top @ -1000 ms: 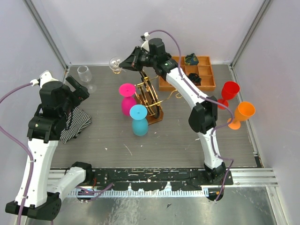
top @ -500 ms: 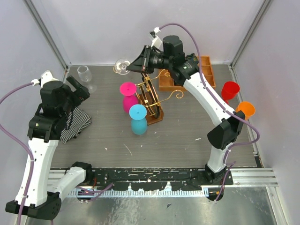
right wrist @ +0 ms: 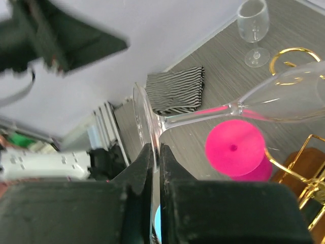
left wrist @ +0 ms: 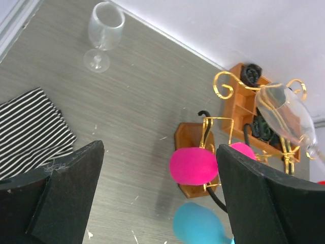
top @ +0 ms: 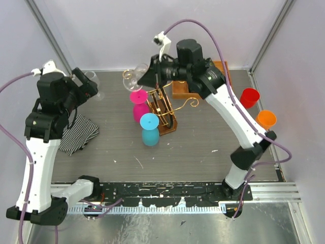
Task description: Take the wine glass off the wine glass rack
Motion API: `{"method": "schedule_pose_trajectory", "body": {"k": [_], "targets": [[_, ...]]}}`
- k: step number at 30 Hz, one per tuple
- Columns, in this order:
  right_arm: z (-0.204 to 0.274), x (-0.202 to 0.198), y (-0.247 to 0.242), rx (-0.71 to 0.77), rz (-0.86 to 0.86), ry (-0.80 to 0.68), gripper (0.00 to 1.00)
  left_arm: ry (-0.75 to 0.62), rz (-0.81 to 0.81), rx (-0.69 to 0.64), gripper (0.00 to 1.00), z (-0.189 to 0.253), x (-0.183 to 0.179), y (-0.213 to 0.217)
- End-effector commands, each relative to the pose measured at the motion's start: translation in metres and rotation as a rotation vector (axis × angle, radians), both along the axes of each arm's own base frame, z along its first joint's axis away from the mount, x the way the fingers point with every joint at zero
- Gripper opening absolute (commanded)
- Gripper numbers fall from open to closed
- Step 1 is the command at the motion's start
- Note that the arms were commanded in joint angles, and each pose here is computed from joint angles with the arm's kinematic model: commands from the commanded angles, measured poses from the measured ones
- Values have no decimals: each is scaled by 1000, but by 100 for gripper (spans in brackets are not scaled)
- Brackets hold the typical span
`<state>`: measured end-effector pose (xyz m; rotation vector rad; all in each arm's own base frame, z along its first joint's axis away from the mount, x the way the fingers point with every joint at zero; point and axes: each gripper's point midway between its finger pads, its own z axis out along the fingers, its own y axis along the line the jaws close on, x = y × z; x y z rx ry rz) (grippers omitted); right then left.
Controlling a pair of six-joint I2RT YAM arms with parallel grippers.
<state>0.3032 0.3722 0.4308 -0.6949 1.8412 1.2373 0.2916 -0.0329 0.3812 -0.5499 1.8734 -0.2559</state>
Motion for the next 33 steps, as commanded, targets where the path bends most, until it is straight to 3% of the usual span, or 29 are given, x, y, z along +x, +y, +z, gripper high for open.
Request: {"method": "schedule_pose_trajectory", "body": {"k": [1, 7, 11, 13, 23, 33], "targets": [[65, -73, -17, -25, 69, -570, 1, -32, -141, 28, 99, 31, 11, -21], [23, -117, -18, -313, 57, -1069, 1, -50, -315, 13, 99, 63, 35, -53], [-23, -95, -27, -706, -27, -1257, 1, -79, -471, -31, 99, 74, 39, -80], [-32, -85, -29, -803, -60, -1297, 1, -84, -539, -51, 99, 77, 34, -91], [-26, -76, -16, -811, -111, -1354, 1, -122, -691, -139, 98, 90, 7, -115], [-28, -78, 3, -782, -77, -1367, 1, -42, -712, -165, 99, 68, 15, -121]]}}
